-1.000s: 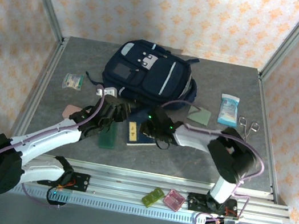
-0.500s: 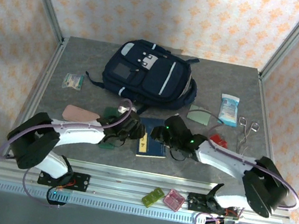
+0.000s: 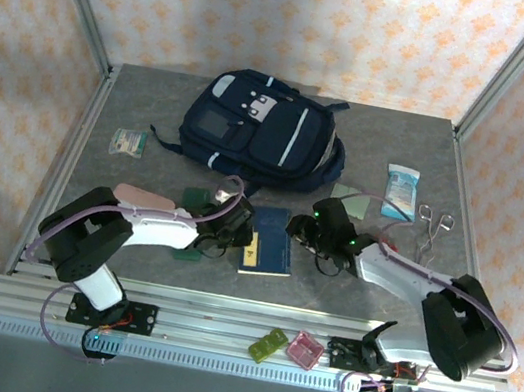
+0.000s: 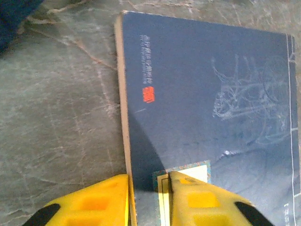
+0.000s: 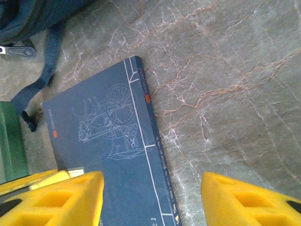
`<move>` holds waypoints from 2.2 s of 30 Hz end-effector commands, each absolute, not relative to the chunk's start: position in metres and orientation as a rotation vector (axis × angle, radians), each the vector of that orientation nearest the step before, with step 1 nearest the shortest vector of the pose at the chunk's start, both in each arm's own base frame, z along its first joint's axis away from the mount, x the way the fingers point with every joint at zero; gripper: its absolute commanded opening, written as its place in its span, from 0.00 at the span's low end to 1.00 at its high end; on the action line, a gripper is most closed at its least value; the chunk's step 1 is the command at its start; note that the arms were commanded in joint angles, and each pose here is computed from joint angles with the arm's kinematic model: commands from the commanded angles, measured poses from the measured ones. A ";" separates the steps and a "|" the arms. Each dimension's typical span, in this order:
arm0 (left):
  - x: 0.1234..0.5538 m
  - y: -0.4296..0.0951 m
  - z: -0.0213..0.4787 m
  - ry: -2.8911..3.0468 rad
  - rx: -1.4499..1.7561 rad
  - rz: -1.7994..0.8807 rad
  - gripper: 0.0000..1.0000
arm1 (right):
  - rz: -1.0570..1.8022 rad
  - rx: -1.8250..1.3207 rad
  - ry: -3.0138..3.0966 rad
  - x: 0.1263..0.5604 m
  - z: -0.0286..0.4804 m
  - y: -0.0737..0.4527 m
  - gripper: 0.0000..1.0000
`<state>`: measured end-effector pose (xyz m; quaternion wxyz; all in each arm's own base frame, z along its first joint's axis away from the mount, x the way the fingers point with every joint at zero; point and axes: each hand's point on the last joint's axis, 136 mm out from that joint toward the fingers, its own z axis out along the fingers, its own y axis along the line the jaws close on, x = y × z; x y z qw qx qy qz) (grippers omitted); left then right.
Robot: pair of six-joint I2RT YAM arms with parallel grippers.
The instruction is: Pack the student bag
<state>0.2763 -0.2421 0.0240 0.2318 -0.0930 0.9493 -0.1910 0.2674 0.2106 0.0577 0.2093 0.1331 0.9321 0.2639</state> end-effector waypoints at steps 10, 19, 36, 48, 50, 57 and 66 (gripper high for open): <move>0.267 -0.253 0.006 2.660 -0.223 -0.556 0.03 | 0.871 0.265 2.641 0.266 0.033 0.236 0.52; 0.264 -0.255 0.000 2.668 -0.206 -0.570 0.00 | 1.250 0.099 2.393 0.254 0.106 0.262 0.48; 0.266 -0.257 0.013 2.619 -0.211 -0.616 0.00 | 1.261 0.127 2.426 0.249 0.084 0.261 0.21; 0.320 -0.226 0.156 2.247 -0.121 -0.831 0.76 | 1.182 -0.163 2.385 0.249 0.143 0.246 0.00; 0.328 -0.219 0.190 2.173 -0.020 -0.878 0.90 | 1.200 -0.266 2.386 0.242 0.150 0.251 0.00; 0.338 -0.222 0.252 2.075 0.409 -1.124 0.86 | 1.387 -0.602 2.231 0.213 0.200 0.269 0.00; 0.333 -0.244 0.243 2.151 0.790 -1.280 0.76 | 1.543 -0.843 2.115 0.208 0.237 0.289 0.00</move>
